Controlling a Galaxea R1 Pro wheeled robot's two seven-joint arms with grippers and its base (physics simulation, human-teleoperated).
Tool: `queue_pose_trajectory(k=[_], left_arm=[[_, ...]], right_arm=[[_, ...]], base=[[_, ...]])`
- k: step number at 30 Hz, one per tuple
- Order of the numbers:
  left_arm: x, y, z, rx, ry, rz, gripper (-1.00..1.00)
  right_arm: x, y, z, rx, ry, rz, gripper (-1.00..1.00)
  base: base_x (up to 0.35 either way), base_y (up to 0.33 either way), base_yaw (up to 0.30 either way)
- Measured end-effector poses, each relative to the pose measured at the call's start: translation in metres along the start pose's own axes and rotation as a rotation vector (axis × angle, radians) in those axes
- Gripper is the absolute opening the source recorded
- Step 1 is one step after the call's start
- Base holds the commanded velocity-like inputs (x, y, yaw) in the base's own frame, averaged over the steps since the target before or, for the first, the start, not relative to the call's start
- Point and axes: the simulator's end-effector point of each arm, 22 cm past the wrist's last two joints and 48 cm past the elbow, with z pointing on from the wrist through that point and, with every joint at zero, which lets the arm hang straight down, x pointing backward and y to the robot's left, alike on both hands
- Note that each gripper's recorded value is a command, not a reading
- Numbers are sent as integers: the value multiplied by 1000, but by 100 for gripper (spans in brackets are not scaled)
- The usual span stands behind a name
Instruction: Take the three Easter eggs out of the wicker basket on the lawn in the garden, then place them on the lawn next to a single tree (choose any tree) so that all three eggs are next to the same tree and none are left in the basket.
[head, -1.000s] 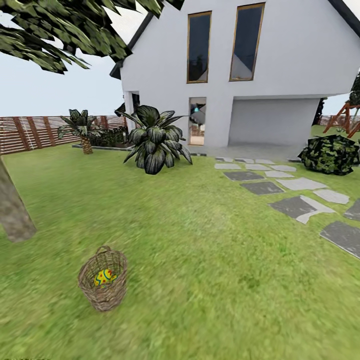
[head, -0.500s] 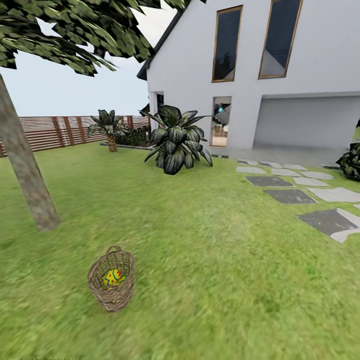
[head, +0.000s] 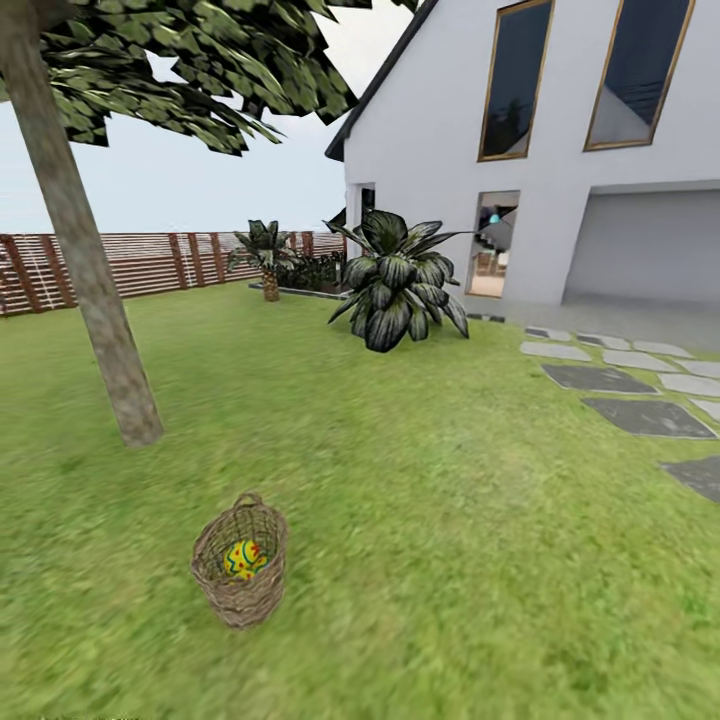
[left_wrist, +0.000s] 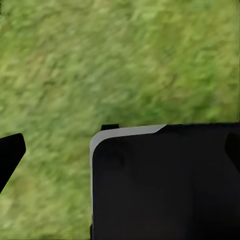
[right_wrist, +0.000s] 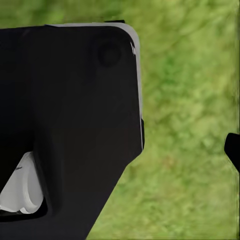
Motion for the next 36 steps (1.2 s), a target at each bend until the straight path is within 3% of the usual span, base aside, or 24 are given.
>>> queue_pose_trajectory(k=[36], left_arm=[[0,1,0,-1,-1,0,100]], right_arm=[[0,0,0,1,0,2,100]], base=[[245,-221,290]])
